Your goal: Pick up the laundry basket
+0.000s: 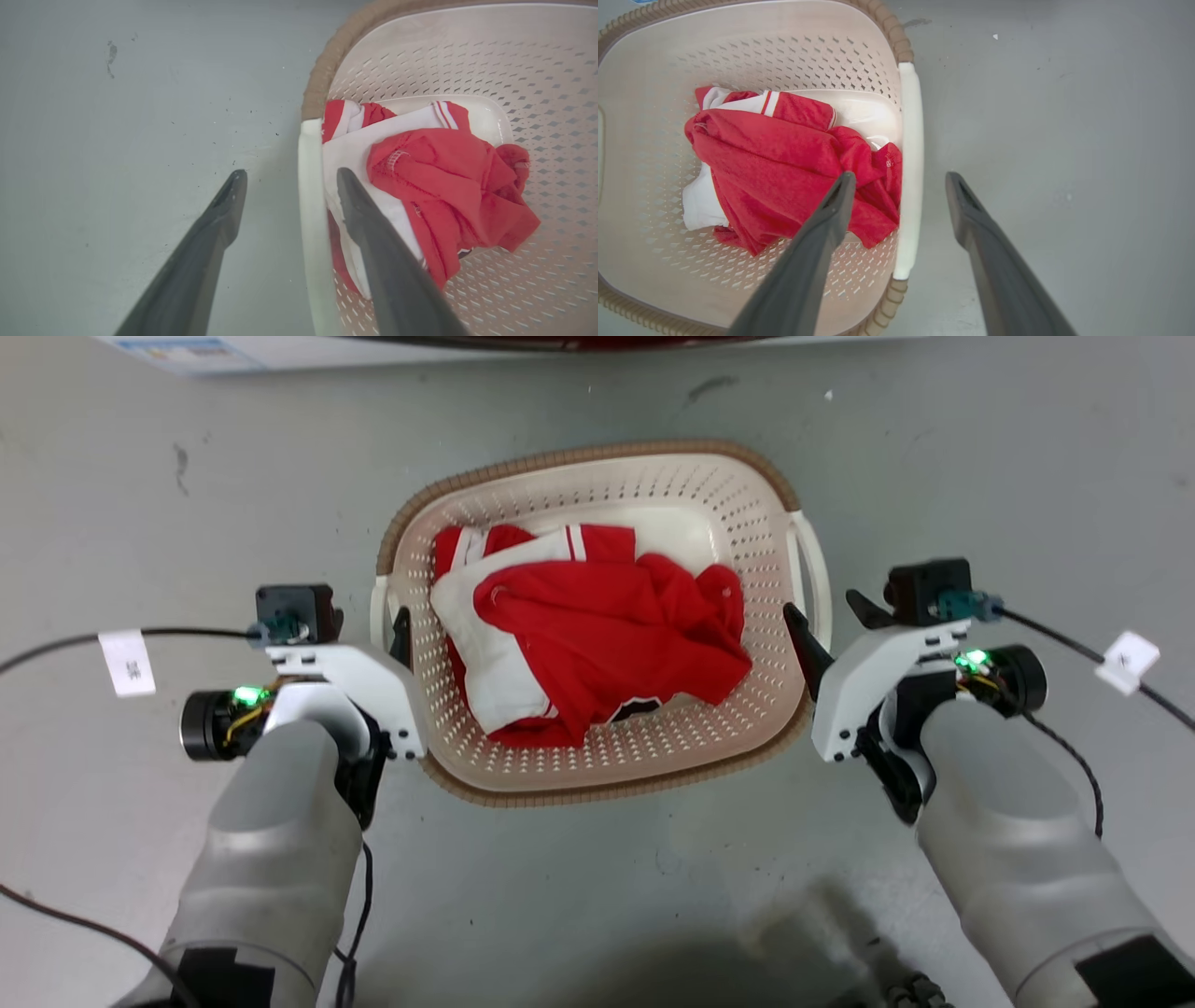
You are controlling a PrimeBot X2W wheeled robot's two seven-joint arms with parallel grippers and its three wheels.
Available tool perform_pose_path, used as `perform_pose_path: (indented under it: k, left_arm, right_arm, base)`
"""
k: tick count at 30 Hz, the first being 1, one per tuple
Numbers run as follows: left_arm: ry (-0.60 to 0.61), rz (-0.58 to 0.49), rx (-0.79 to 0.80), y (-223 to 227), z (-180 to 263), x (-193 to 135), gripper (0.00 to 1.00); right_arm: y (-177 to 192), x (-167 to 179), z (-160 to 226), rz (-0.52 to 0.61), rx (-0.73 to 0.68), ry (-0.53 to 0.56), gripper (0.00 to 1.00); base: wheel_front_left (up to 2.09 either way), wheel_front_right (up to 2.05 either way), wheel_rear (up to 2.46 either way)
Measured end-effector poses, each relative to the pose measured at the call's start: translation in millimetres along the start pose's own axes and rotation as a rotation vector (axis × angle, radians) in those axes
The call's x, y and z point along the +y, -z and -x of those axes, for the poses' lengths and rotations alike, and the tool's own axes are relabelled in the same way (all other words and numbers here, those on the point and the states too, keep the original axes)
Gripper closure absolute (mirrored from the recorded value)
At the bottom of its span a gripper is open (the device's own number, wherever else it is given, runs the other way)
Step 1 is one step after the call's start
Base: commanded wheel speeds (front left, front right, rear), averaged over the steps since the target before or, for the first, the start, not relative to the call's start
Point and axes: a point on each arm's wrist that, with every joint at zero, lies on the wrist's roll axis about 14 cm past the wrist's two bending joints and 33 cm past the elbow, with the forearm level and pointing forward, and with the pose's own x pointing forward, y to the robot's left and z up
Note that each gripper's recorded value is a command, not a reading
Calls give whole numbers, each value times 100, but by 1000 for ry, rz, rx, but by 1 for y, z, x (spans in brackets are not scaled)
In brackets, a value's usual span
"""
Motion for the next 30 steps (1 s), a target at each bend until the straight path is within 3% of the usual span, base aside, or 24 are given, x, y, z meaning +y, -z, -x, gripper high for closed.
perform_pose_path:
  k: [14,15,16,17,18,19,30]
  left_arm:
    - [9,-13,94,17,-27,7,0]
    - [11,-16,93,16,-28,7,16]
    - [16,-18,95,17,-29,6,60]
    - [20,-17,97,17,-30,6,100]
    - [25,-7,102,18,-29,3,100]
    - [33,-5,107,18,-29,1,100]
    - [43,27,120,18,-17,-4,100]
  right_arm:
    - [25,7,-36,2,156,-34,0]
    - [25,7,-38,-7,157,-35,0]
    - [25,8,-39,-20,163,-34,23]
    - [26,8,-40,-19,170,-35,63]
    - [27,9,-40,-25,172,-38,93]
    - [28,11,-40,-34,180,-43,100]
    - [33,20,-25,-62,208,-62,100]
  base:
    - [0,0,0]
    - [0,0,0]
    - [0,0,0]
    - [0,0,0]
    - [0,0,0]
    - [0,0,0]
    - [0,0,0]
